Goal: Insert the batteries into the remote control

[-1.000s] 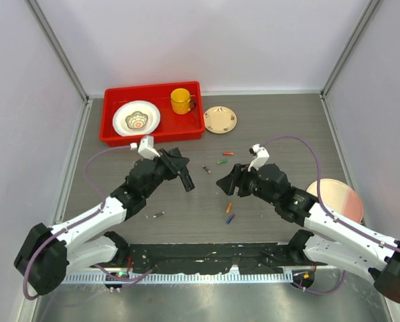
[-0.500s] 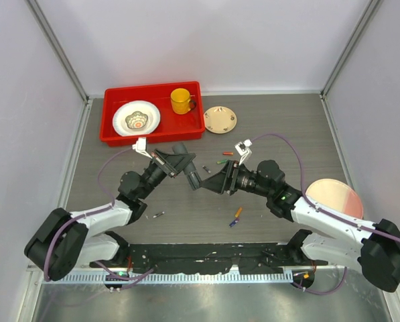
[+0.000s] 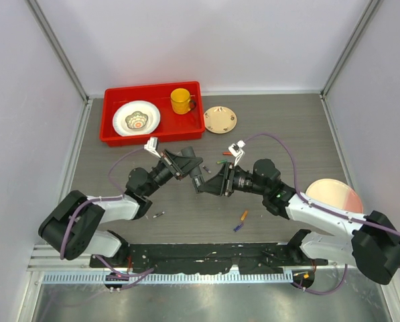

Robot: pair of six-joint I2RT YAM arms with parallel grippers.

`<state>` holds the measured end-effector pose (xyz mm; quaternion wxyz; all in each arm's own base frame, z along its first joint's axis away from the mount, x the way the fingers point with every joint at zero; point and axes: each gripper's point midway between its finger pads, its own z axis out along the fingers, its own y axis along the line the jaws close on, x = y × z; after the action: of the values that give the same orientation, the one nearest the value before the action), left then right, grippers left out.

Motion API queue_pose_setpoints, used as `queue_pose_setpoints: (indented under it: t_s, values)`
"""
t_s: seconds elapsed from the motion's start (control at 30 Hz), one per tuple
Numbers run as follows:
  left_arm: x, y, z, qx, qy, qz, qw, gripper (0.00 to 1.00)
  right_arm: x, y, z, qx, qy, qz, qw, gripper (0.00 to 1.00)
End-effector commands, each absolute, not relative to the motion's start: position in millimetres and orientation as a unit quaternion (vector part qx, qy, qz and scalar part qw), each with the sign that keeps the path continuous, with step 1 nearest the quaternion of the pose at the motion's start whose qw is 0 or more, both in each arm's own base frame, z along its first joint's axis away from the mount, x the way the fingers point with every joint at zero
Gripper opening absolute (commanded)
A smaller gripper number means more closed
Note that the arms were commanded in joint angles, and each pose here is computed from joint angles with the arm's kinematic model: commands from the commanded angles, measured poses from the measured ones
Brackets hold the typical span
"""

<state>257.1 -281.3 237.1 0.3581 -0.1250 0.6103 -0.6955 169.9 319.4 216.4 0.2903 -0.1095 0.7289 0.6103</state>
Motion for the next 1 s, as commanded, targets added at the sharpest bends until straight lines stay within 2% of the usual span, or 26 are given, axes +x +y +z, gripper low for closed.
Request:
queue_pose_setpoints:
  t_s: [0.0, 0.13, 0.23, 0.27, 0.33, 0.37, 0.57, 0.7, 0.83, 0.97]
  values:
    - [238, -273, 312, -0.055, 0.500, -0.763, 0.407, 0.00, 171, 325, 241, -0.134, 0.702, 0.628, 0.309, 0.45]
    - [235, -274, 314, -0.046, 0.498, -0.766, 0.404, 0.00, 173, 327, 233, -0.133, 0.711, 0.623, 0.298, 0.40]
    - [232, -276, 315, -0.039, 0.500, -0.767, 0.399, 0.01, 173, 330, 233, -0.137, 0.709, 0.625, 0.297, 0.25]
    - [230, -277, 313, -0.032, 0.504, -0.767, 0.395, 0.07, 173, 330, 234, -0.140, 0.708, 0.626, 0.296, 0.14]
    - [229, -282, 309, -0.029, 0.521, -0.764, 0.379, 0.21, 173, 330, 235, -0.143, 0.708, 0.624, 0.298, 0.05]
    - [225, -284, 306, -0.015, 0.531, -0.764, 0.368, 0.33, 174, 329, 235, -0.148, 0.708, 0.621, 0.303, 0.01]
    - [220, -284, 299, 0.006, 0.570, -0.734, 0.368, 0.59, 174, 317, 238, -0.148, 0.711, 0.611, 0.315, 0.01]
    - [219, -282, 294, 0.011, 0.591, -0.713, 0.378, 0.62, 170, 312, 240, -0.155, 0.707, 0.613, 0.317, 0.01]
    - [212, -286, 289, 0.030, 0.600, -0.714, 0.361, 0.60, 164, 311, 247, -0.157, 0.695, 0.633, 0.303, 0.01]
    - [207, -288, 286, 0.035, 0.590, -0.730, 0.344, 0.47, 159, 311, 252, -0.172, 0.686, 0.645, 0.289, 0.01]
